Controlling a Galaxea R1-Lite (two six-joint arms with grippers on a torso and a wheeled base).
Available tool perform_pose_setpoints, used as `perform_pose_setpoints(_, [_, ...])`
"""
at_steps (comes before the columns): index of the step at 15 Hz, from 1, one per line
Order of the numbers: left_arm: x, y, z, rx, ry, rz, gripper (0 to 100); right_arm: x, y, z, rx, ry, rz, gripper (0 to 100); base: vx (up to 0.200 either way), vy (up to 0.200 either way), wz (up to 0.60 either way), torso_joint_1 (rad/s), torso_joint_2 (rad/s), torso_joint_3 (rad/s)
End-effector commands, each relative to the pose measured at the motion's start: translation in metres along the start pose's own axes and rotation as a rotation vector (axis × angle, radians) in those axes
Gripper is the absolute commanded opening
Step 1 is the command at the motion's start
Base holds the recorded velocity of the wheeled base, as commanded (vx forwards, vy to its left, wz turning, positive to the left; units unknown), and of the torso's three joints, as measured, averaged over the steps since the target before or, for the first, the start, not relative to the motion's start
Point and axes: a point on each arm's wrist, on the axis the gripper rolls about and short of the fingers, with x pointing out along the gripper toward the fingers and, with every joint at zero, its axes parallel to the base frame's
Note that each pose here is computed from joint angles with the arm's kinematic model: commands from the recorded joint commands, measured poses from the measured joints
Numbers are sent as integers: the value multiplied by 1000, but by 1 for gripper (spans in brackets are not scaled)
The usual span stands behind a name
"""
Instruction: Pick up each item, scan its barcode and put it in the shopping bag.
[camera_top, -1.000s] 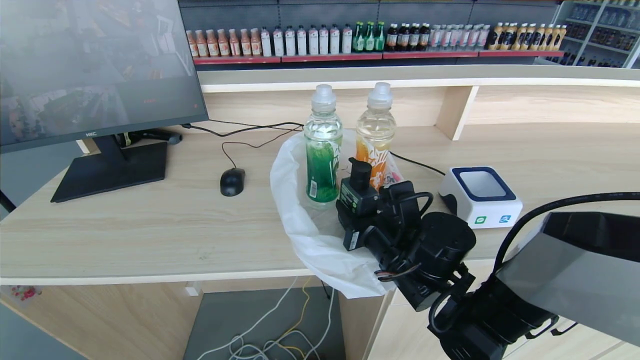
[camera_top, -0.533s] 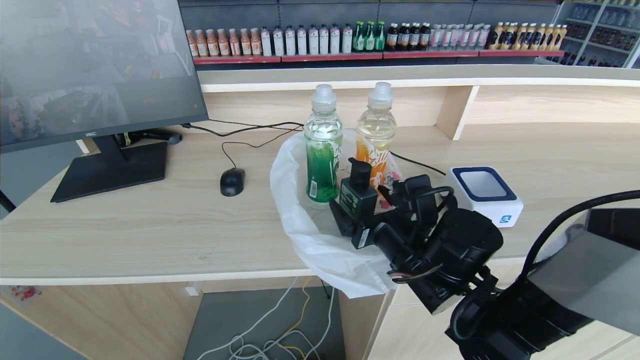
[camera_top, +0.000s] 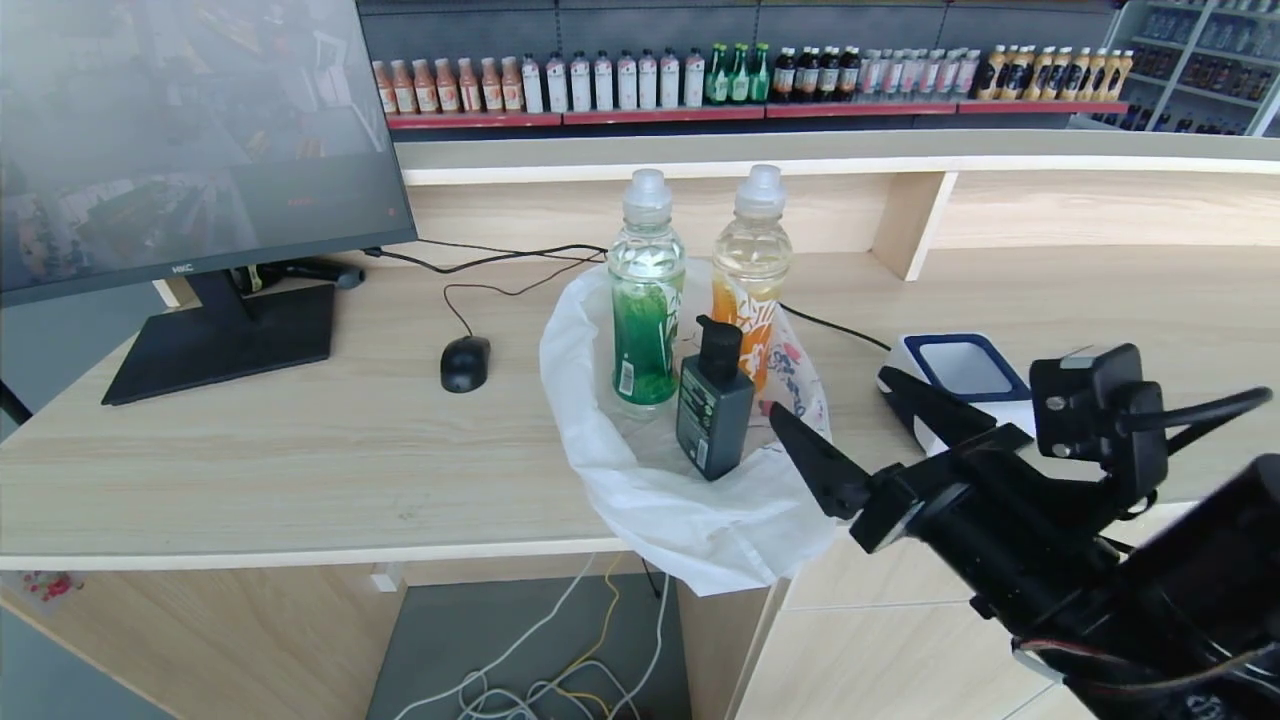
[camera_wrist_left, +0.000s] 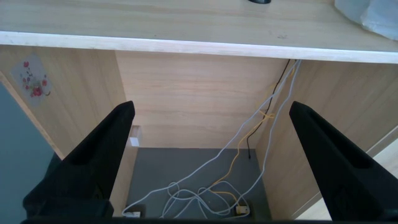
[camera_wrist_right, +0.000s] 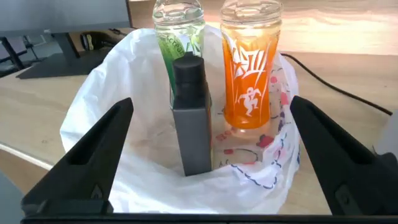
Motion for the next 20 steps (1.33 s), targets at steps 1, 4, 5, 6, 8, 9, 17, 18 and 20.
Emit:
perform_pose_setpoints(1, [0, 0, 0, 1, 0, 0, 100, -86, -34, 13, -33, 2, -53, 100, 0, 0, 0, 0, 0, 0])
perform_pose_setpoints(4, [0, 0, 0, 3, 0, 0, 100, -122, -49, 40, -17, -114, -113, 100, 0, 0, 0, 0, 0, 0])
perform_pose_setpoints(5, [0, 0, 0, 4, 0, 0, 100, -134, -51, 41, -27, -93, -111, 100, 0, 0, 0, 0, 0, 0])
perform_pose_setpoints(6, [0, 0, 0, 3, 0, 0, 100, -148, -53, 39, -49, -55, -105, 100, 0, 0, 0, 0, 0, 0])
perform_pose_setpoints(8, [0, 0, 0, 1, 0, 0, 100, -171, -56, 31, -110, 24, -46, 100, 0, 0, 0, 0, 0, 0])
perform_pose_setpoints(9, [0, 0, 0, 1, 0, 0, 100, -196, -59, 18, -181, 120, 3, 100, 0, 0, 0, 0, 0, 0])
perform_pose_setpoints(17, [0, 0, 0, -4, 0, 0, 100, -269, -69, -18, -255, 321, 96, 100, 0, 0, 0, 0, 0, 0])
perform_pose_setpoints(18, [0, 0, 0, -2, 0, 0, 100, -269, -69, -18, -217, 322, 95, 100, 0, 0, 0, 0, 0, 0])
perform_pose_setpoints(20, [0, 0, 0, -2, 0, 0, 100, -271, -69, -20, -78, 318, 76, 100, 0, 0, 0, 0, 0, 0])
